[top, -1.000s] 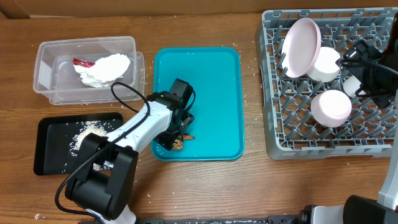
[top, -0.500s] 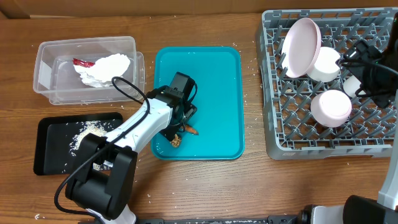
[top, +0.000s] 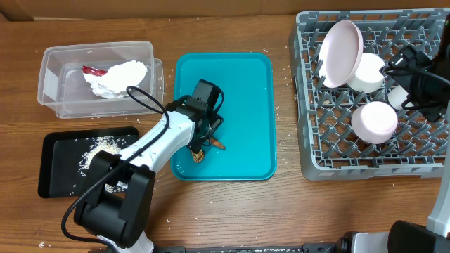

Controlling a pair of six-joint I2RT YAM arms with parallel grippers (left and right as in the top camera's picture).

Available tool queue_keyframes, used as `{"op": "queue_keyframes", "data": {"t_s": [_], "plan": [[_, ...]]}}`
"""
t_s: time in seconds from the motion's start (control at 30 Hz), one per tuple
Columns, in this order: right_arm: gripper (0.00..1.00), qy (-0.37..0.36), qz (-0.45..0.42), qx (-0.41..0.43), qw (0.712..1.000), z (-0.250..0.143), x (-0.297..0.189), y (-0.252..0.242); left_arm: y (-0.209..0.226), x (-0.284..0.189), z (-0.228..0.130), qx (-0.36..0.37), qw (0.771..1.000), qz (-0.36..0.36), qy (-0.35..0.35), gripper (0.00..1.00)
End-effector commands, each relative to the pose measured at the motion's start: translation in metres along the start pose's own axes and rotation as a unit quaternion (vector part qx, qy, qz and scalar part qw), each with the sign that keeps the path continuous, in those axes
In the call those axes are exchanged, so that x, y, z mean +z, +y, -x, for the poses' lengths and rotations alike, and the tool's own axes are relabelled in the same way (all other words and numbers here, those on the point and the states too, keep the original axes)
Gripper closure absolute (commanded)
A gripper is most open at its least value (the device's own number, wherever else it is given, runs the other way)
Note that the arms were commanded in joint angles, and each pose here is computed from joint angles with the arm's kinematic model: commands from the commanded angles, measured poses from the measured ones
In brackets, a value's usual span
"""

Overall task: Sort waste into correct bins and load items into the dishwasher
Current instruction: 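Reposition the left gripper along the carrot to secure a grip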

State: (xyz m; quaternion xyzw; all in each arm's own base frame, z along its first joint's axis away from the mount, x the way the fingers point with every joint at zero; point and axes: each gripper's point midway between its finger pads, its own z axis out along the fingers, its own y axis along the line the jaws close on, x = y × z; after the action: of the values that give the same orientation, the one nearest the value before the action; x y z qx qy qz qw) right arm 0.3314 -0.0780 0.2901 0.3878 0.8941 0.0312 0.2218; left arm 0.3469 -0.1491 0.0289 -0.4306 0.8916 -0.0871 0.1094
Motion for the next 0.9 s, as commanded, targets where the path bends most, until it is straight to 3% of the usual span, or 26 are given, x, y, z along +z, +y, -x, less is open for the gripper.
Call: {"op": "queue_keyframes", "data": {"t_s": [0.0, 0.4, 0.87], "plan": [[0.0, -0.01, 0.001, 0.001, 1.0, 0.003, -0.004, 0.0, -0.01, -0.002, 0.003, 0.011, 1.0, -0.012, -0.012, 0.24], [0.0, -0.01, 0.001, 0.001, 1.0, 0.003, -0.004, 0.0, -0.003, -0.002, -0.012, 0.023, 0.999, -0.002, 0.031, 0.24], [0.0, -0.01, 0.001, 0.001, 1.0, 0.003, -0.004, 0.0, -0.008, -0.018, -0.008, 0.037, 0.999, -0.014, 0.025, 0.2]]}}
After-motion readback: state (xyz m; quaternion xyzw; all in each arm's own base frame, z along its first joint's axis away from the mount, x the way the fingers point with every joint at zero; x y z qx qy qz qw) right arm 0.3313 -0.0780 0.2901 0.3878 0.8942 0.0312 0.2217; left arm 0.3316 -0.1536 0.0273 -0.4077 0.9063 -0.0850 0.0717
